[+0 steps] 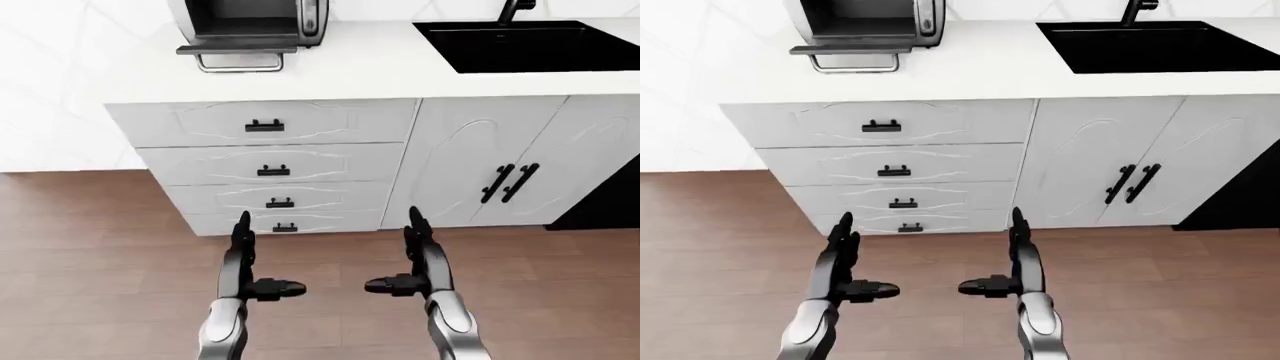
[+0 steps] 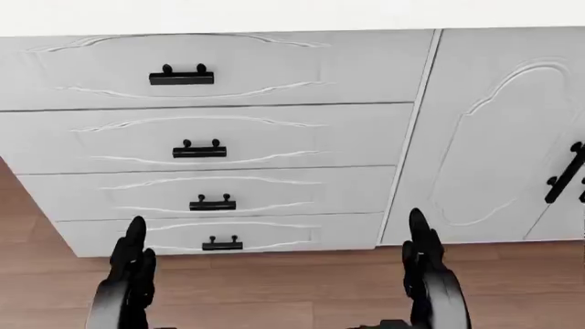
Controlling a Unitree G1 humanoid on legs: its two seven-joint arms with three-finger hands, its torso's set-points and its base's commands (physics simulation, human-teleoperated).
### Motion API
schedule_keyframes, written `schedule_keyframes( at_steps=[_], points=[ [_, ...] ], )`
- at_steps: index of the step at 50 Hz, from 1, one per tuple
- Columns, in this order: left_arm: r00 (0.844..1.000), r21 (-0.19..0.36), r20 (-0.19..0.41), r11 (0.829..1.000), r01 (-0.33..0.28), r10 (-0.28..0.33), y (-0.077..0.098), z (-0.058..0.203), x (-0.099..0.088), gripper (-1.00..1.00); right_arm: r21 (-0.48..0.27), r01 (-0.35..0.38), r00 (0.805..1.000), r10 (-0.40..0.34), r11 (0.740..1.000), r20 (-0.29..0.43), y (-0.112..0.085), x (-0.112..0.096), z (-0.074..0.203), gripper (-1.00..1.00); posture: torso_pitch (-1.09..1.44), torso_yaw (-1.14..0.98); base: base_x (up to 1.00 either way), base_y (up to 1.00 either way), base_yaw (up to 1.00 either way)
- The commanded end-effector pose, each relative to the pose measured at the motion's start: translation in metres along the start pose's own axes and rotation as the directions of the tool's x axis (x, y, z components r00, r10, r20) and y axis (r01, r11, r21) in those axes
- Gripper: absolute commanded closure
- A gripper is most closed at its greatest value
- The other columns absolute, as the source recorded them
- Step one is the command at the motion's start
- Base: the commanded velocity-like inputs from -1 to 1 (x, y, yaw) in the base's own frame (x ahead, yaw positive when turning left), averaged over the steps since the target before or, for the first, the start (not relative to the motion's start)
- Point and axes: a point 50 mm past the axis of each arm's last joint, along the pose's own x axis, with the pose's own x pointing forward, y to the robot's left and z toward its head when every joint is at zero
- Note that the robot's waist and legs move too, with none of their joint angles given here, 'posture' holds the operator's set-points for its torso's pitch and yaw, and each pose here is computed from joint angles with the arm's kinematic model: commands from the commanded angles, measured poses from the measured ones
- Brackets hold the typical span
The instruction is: Close the toaster oven door.
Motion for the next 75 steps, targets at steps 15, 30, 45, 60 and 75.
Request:
schedule_keyframes(
  at_steps=[15,30,45,60,75],
  points=[
    [0.982,0.017,0.182,0.998,-0.06,0.056,0.033,0.068,0.007,-1.0,-0.012,0.001,0.979,0.002,1.0,0.205,-0.001,0.006,0.059,-1.0,0.0,0.0,0.0,0.0,0.0],
    [0.947,-0.071,0.271,0.985,-0.158,0.172,0.084,0.135,-0.008,-1.0,-0.024,0.012,0.953,-0.004,1.0,0.304,-0.015,0.002,0.113,-1.0,0.0,0.0,0.0,0.0,0.0],
    [0.904,-0.045,0.36,0.972,-0.23,0.231,0.117,0.167,-0.019,-1.0,-0.031,0.095,0.909,-0.074,0.995,0.41,-0.051,0.0,0.169,-1.0,0.0,0.0,0.0,0.0,0.0],
    [0.874,-0.062,0.397,0.958,-0.278,0.28,0.141,0.196,-0.029,-1.0,-0.05,0.075,0.893,-0.044,0.996,0.449,-0.052,-0.007,0.189,-1.0,0.0,0.0,0.0,0.0,0.0],
    [0.807,-0.091,0.467,0.927,-0.364,0.362,0.165,0.221,-0.042,-1.0,-0.066,0.143,0.864,-0.092,0.988,0.495,-0.068,-0.011,0.215,-1.0,0.0,0.0,0.0,0.0,0.0]
  ],
)
